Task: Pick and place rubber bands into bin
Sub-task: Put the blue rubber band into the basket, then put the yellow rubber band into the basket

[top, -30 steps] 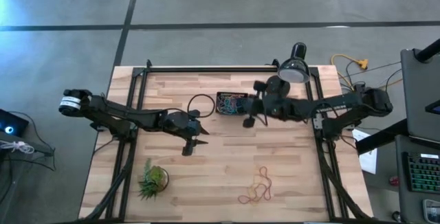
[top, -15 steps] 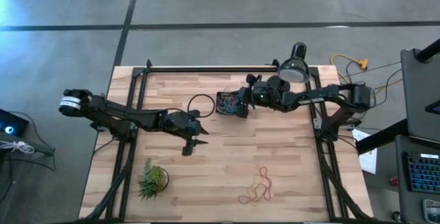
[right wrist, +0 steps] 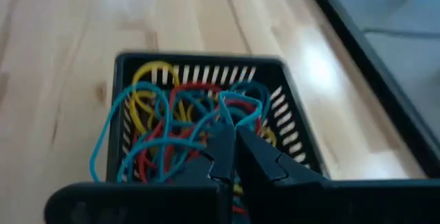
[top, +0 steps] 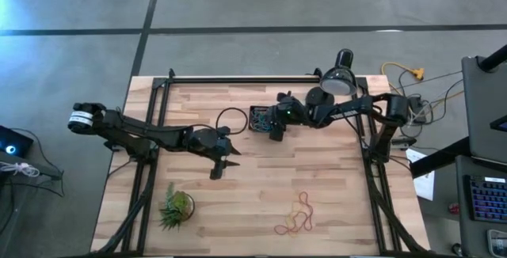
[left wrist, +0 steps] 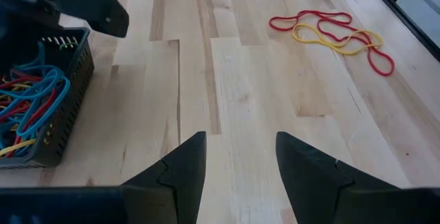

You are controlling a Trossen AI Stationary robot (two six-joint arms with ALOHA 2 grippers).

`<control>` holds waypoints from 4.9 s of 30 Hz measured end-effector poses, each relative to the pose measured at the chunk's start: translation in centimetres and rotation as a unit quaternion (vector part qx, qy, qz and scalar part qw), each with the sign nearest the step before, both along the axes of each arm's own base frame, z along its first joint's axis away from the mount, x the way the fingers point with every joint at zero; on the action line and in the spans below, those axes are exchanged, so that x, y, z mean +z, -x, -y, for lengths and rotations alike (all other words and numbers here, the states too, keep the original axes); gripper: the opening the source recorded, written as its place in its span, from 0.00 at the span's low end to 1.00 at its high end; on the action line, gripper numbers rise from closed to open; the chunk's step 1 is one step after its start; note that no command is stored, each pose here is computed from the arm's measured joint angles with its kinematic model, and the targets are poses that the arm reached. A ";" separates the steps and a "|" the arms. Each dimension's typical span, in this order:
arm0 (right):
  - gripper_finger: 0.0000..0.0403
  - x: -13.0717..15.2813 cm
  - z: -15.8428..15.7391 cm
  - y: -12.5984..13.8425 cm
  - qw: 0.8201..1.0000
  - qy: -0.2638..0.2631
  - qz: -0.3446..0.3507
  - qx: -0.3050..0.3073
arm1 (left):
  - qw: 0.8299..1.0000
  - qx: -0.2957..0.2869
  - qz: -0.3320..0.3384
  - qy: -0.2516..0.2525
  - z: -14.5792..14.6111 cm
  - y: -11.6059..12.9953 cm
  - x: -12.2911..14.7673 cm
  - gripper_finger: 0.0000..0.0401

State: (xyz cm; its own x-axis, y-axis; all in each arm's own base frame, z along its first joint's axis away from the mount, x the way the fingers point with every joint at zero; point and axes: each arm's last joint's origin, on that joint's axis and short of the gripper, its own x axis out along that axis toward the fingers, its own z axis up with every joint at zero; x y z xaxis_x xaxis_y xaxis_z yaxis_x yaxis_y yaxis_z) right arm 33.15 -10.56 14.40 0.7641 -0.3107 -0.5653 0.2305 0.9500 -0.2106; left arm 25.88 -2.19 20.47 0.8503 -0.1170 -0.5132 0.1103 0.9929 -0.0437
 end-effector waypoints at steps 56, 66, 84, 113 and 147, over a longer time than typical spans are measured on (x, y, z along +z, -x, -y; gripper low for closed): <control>0.50 9.0 -15.4 8.2 0.970 -0.167 -0.073 0.160 | 1.000 0.008 -0.007 0.014 0.1 -0.2 -0.4 0.40; 0.50 4.0 -19.8 11.0 0.968 -0.208 -0.070 0.121 | 0.987 -0.107 0.076 0.094 1.7 -3.3 -1.9 0.40; 0.50 -1.1 -24.8 14.8 0.946 -0.278 -0.155 0.059 | 0.971 -0.215 0.075 0.074 5.1 -9.9 -4.7 0.40; 0.50 -4.0 -34.9 5.8 0.941 -0.113 -0.265 0.176 | 0.973 -0.213 -0.022 0.081 5.2 -7.1 -2.7 0.40; 0.02 -2.3 -20.7 -2.9 0.954 -0.009 -0.240 0.179 | 0.987 -0.150 0.021 0.047 4.6 -0.6 0.7 0.40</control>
